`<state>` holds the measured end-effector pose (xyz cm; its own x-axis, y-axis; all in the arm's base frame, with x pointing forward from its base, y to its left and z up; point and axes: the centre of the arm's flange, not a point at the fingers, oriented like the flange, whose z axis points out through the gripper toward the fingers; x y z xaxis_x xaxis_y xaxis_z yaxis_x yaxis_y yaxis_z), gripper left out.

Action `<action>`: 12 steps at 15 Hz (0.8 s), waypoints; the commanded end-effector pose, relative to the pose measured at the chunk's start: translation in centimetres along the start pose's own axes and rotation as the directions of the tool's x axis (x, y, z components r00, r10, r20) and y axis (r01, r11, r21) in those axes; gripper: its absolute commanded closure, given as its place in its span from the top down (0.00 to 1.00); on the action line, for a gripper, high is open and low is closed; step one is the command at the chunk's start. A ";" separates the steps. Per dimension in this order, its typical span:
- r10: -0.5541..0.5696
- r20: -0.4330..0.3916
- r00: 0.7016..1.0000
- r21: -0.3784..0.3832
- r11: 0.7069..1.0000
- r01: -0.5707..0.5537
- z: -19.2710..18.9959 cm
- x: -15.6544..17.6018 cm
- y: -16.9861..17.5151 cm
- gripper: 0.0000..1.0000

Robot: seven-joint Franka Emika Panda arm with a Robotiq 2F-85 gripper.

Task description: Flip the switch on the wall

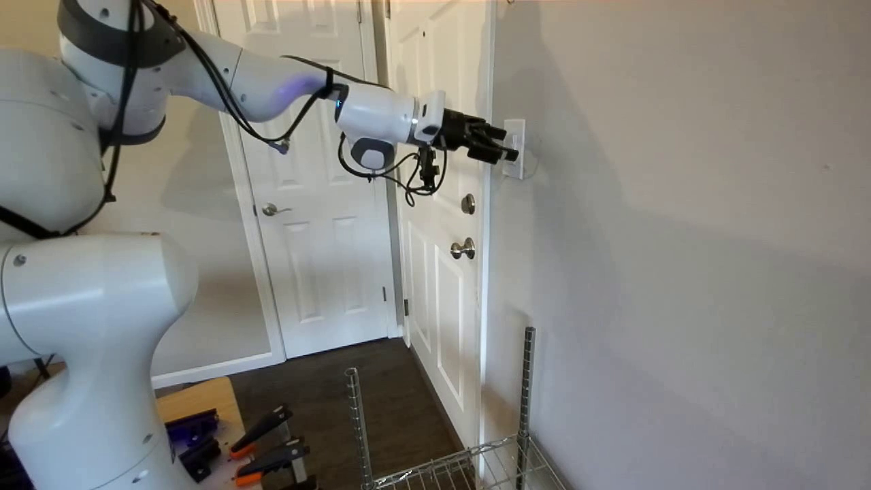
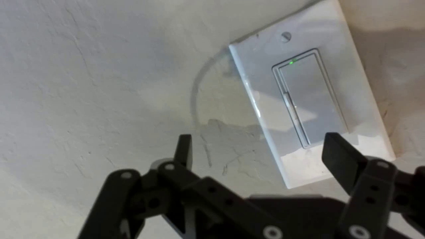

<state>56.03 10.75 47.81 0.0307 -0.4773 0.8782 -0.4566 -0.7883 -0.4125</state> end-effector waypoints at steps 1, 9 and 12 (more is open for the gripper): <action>0.029 0.014 0.999 -0.019 0.999 -0.029 0.1 2.4 -4.4 1.00; 0.101 0.083 0.991 -0.055 0.994 -0.097 1.8 0.6 -3.4 1.00; 0.073 0.110 0.991 -0.060 0.996 -0.066 2.4 -0.4 -3.8 1.00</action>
<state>57.27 10.14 45.20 0.0480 -0.5684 0.8213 -0.4846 -0.7323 -0.4784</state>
